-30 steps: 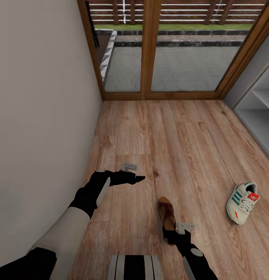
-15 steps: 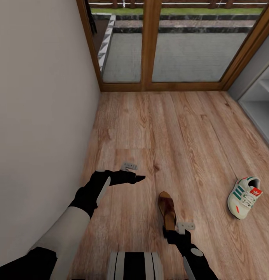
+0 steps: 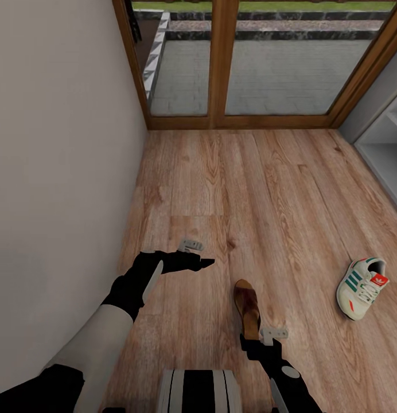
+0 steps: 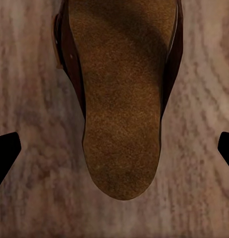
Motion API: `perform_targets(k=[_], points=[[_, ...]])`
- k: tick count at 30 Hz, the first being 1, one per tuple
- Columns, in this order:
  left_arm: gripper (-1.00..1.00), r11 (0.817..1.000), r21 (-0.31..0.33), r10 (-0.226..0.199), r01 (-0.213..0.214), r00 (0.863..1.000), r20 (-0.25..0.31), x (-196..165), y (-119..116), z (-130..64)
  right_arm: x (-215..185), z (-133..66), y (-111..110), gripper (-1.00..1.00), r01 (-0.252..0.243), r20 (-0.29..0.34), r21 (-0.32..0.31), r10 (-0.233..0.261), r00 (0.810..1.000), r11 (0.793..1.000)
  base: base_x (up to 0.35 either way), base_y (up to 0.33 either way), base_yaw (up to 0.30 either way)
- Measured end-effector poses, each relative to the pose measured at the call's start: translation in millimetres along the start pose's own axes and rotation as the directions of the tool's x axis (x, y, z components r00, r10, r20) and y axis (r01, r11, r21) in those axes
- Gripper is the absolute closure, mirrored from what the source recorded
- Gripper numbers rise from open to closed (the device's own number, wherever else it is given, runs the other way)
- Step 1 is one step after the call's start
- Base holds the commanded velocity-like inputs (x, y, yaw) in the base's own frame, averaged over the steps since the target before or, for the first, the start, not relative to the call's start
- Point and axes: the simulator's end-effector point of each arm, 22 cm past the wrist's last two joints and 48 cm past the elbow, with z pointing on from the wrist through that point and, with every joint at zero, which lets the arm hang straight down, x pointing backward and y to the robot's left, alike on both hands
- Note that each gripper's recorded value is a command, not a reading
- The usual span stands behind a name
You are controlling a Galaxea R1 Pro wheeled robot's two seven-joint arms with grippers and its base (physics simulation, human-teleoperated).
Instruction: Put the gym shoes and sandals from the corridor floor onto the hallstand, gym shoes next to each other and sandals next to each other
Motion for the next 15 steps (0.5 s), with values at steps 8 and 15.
perform_targets(k=[8, 15], points=[[-1.0, 1.0, 0.0, 0.001, -0.001, 1.0, 0.0, -0.4, -0.2, 0.0, 0.0, 0.0, 0.3, -1.0, 0.0, 0.0, -0.001, 0.0, 1.0, 1.0, 0.0, 0.0, 0.0], [-1.0, 1.0, 0.002, 0.005, -0.005, 1.0, 0.003, -3.5, -1.5, 0.2, 0.5, 0.1, 0.4, -1.0, 0.001, -0.001, -0.001, -0.001, 1.0, 1.0, 0.0, 0.0, 0.0]])
